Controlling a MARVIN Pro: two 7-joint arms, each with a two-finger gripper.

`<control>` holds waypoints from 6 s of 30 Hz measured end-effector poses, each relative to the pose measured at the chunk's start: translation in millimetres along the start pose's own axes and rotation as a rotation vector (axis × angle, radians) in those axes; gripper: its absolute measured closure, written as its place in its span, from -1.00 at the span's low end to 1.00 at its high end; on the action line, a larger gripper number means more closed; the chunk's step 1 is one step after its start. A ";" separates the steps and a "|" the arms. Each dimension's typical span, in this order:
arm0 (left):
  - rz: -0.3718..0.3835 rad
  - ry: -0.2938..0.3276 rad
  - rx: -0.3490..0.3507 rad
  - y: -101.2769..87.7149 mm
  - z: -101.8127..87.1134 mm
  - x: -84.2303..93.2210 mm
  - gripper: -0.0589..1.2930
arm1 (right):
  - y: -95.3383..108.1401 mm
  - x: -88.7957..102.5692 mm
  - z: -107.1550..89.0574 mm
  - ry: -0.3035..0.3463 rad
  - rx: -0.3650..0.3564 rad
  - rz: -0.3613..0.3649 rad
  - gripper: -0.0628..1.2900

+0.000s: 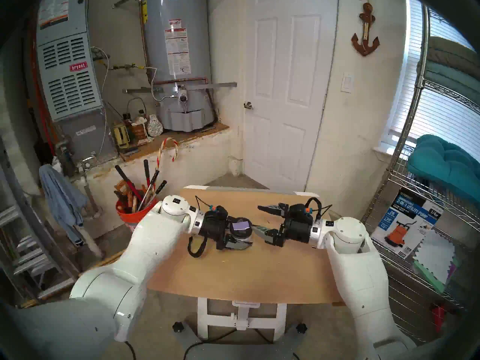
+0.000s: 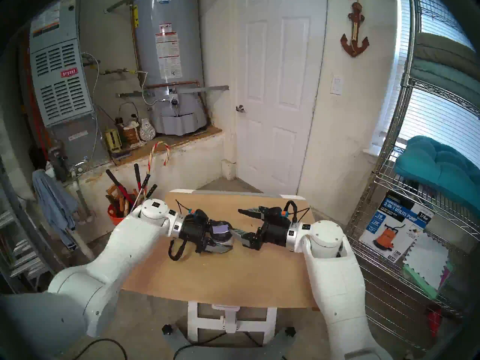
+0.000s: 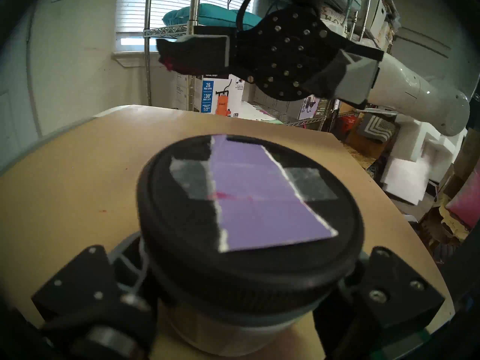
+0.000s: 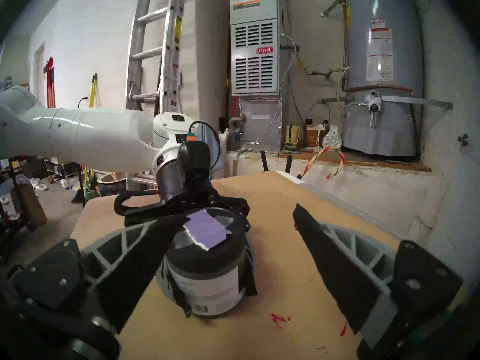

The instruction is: Open paint jar

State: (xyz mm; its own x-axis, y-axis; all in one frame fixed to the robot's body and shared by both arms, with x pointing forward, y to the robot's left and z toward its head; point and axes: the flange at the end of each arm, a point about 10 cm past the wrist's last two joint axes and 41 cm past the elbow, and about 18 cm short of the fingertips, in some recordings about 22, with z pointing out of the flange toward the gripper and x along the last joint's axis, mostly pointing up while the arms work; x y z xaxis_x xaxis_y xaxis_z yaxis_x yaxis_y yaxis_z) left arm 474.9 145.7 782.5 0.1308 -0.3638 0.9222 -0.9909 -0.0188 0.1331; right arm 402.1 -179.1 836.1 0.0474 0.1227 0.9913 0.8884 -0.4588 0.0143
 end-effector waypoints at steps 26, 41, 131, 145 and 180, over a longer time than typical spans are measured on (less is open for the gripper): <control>-0.003 0.008 -0.016 -2.0 1.3 -0.8 -0.28 | -72.5 3.4 13.4 -0.100 -0.291 0.043 -0.87; 0.001 0.013 -0.020 -2.2 1.8 -1.0 -0.28 | -83.4 -2.1 32.0 -0.146 -0.328 0.061 -0.87; -0.020 -0.003 0.001 1.9 -2.6 -0.4 -0.28 | 50.6 -4.1 70.7 -0.133 0.499 -0.270 -0.03; -0.026 -0.003 -0.006 5.5 0.7 0.0 -0.28 | 58.9 -8.5 75.9 -0.072 0.531 -0.267 -0.07; 0.002 0.014 -0.012 7.9 4.7 -2.9 -0.27 | 93.6 6.9 -21.7 0.085 0.290 -0.069 -0.97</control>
State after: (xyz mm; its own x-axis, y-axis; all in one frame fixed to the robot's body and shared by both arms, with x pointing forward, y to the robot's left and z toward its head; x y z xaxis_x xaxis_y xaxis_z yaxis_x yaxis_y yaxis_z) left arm 466.6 142.1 779.1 0.1294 -0.3512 0.9273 -0.9907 -0.0065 0.1358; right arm 475.7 -240.2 847.1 -0.0451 0.0652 0.9969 0.9821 -0.1799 0.0562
